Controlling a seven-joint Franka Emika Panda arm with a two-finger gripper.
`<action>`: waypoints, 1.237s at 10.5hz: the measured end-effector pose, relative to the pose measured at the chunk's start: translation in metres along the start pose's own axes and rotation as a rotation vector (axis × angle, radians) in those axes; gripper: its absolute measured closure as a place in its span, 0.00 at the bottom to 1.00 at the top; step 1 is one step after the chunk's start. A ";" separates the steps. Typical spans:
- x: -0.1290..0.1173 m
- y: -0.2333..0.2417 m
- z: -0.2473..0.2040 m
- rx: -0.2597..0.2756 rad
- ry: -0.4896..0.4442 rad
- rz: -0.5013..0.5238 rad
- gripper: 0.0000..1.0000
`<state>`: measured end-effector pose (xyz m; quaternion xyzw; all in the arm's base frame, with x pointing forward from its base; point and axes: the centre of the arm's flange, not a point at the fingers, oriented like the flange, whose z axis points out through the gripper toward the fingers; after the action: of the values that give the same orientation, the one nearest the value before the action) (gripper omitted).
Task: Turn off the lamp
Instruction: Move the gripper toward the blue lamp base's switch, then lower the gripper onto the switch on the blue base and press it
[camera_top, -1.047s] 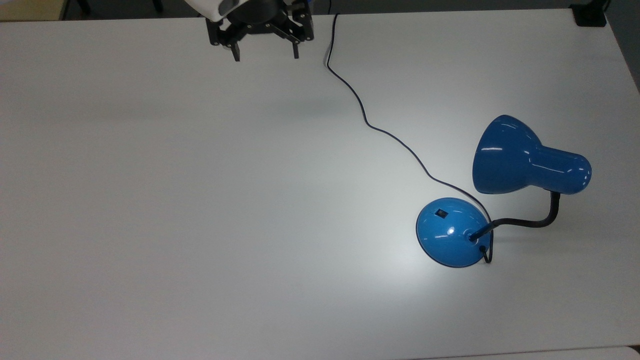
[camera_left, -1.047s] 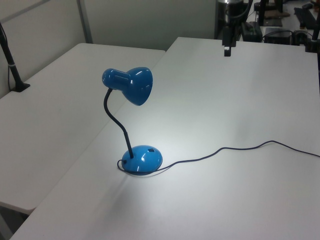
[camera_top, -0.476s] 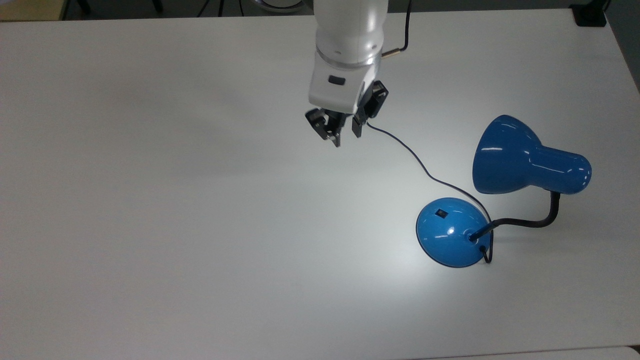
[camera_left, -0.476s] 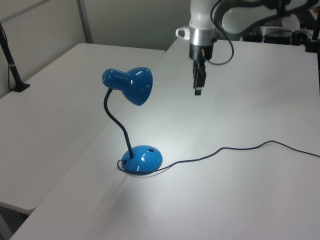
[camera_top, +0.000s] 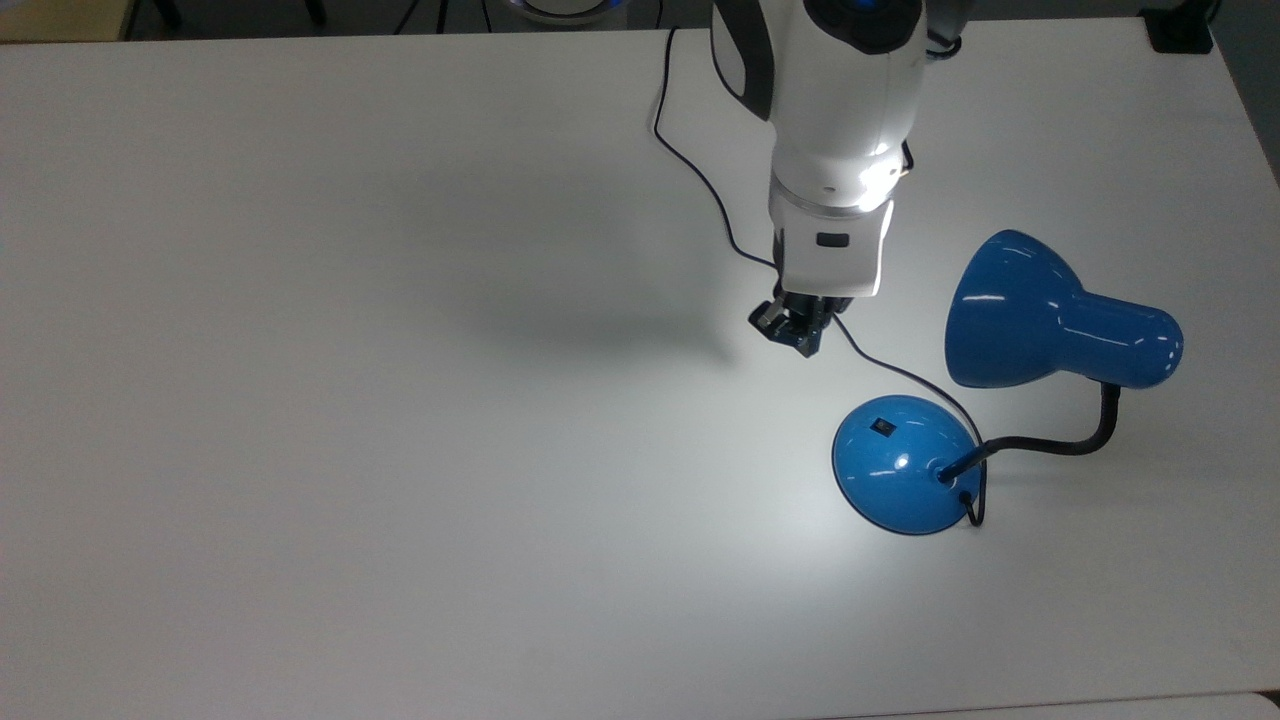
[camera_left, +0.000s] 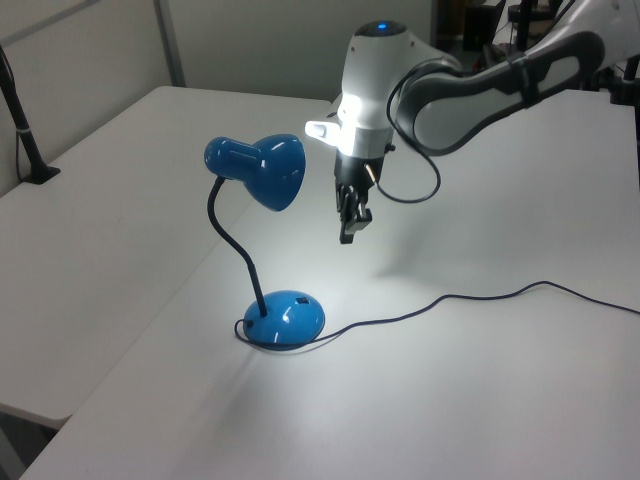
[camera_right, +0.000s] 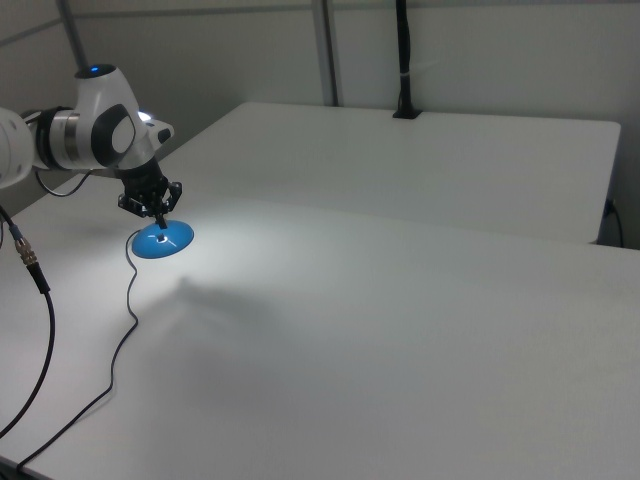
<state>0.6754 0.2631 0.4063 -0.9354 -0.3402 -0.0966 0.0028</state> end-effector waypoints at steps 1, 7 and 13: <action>0.009 -0.008 0.010 -0.007 0.020 -0.008 0.99; 0.042 -0.035 0.069 -0.057 0.069 -0.031 0.99; 0.040 -0.042 0.089 -0.055 0.044 -0.042 0.99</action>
<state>0.6948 0.3274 0.3240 -0.9254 -0.3570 -0.1263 -0.0176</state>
